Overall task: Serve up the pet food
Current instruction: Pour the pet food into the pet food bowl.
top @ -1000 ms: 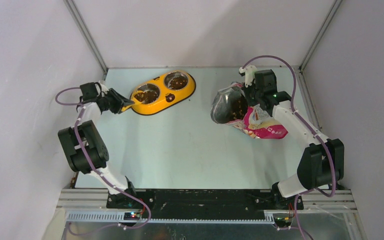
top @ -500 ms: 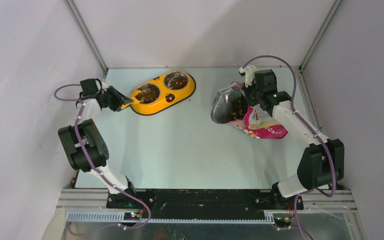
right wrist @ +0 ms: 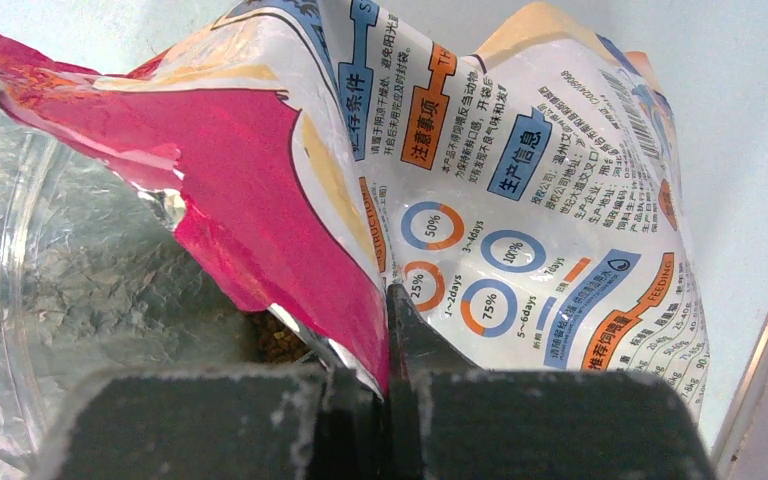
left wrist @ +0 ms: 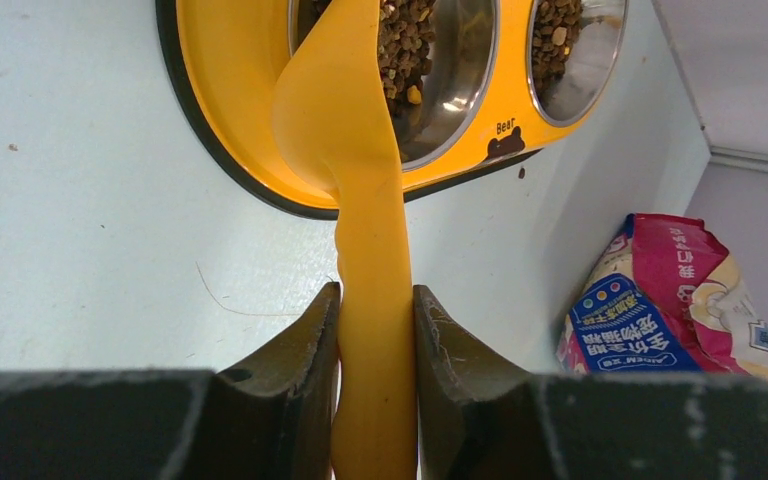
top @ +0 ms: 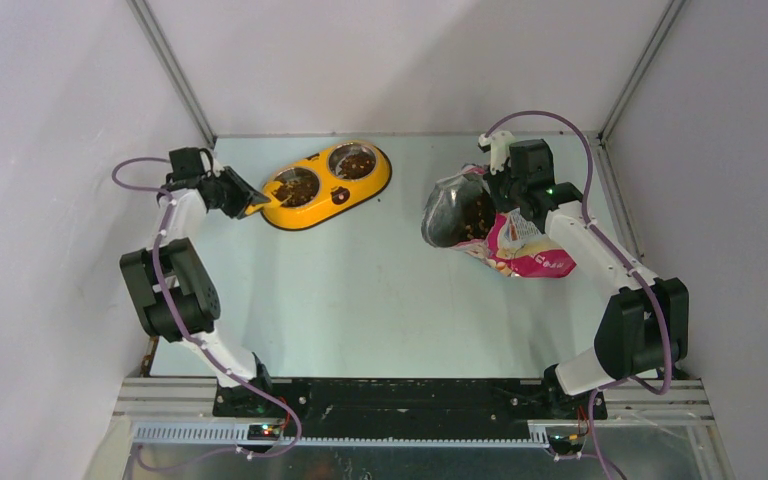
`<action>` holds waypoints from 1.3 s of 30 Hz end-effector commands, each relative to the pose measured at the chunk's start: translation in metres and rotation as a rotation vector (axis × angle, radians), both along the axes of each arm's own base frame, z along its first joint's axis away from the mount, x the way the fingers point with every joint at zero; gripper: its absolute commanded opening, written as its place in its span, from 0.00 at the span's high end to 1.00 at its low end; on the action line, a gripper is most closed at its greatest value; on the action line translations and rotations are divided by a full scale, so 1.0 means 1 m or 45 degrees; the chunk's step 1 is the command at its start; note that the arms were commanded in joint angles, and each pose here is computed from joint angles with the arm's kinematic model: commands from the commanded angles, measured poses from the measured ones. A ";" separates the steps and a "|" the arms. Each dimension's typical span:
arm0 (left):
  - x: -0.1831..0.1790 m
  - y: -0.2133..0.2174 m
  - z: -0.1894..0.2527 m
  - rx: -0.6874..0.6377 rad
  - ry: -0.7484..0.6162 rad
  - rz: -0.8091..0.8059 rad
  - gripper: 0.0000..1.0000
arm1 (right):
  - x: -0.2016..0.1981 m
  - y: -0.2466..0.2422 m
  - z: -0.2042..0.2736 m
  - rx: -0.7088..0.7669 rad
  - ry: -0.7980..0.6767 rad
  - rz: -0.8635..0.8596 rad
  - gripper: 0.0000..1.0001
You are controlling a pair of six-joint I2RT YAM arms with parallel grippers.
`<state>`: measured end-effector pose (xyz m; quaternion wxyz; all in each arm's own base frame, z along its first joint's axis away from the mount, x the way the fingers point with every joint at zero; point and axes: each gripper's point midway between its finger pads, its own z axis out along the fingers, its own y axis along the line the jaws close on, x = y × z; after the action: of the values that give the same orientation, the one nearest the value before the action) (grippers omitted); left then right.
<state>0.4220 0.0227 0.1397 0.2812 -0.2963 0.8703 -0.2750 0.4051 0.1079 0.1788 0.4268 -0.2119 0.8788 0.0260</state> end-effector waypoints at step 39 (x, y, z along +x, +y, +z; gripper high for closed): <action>0.004 -0.021 0.074 0.722 -0.116 -0.246 1.00 | -0.008 -0.006 0.029 0.069 -0.062 -0.003 1.00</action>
<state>0.4231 0.0047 0.1945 0.3400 -0.1543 0.9230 -0.0928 0.3988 0.1081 0.1877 0.4310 -0.2113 0.8761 0.0458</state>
